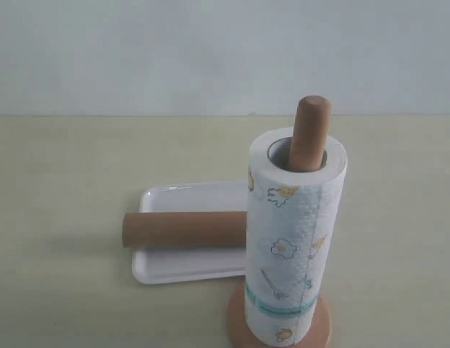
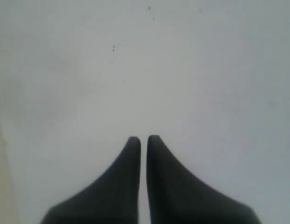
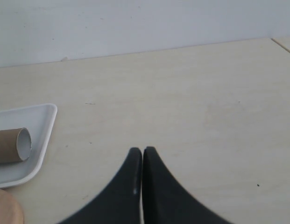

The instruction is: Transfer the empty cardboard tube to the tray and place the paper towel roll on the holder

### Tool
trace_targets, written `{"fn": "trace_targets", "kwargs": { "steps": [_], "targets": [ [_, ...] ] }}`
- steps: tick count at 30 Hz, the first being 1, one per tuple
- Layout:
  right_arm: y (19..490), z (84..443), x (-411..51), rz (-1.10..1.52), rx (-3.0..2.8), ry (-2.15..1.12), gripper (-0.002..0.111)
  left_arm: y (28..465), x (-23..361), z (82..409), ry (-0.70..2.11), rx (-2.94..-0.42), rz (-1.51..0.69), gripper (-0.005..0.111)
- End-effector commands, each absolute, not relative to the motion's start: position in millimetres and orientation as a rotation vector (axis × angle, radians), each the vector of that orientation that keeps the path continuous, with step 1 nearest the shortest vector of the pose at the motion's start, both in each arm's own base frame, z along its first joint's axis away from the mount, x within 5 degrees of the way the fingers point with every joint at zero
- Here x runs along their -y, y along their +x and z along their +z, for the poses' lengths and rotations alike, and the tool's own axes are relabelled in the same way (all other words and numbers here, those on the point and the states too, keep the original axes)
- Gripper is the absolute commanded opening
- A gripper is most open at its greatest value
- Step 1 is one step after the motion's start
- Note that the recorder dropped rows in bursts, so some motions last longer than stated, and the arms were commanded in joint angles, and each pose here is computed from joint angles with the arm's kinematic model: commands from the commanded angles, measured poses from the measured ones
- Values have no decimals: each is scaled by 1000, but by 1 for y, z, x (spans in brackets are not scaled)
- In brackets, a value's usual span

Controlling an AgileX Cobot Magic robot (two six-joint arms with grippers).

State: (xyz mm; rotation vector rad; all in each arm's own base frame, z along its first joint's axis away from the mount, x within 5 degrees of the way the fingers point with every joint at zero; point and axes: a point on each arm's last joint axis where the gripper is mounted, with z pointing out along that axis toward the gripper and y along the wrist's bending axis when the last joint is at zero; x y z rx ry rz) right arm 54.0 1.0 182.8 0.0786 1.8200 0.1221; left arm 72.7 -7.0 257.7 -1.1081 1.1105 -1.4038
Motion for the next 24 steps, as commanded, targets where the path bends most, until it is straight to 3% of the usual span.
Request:
{"fn": "trace_targets", "kwargs": {
  "steps": [1, 9, 19, 21, 22, 24],
  "targets": [
    [54, 184, -1, 117, -1812, 79, 0, 64, 4, 234, -1163, -1010, -1464, 4],
    [54, 184, -1, 117, -1812, 79, 0, 56, -1, 218, -1187, -1035, -1337, 4],
    [54, 184, -1, 117, -1812, 79, 0, 56, -3, 213, -801, -1312, -803, 4],
    [54, 184, -1, 117, -1812, 79, 0, 56, -4, 212, -913, -1270, -898, 4],
    [54, 184, -1, 117, -1812, 79, 0, 56, -5, 210, -1152, -1154, -1121, 4],
    [54, 184, -1, 117, -1812, 79, 0, 56, -2, 215, -1285, -998, -1389, 4]
  ]
}}
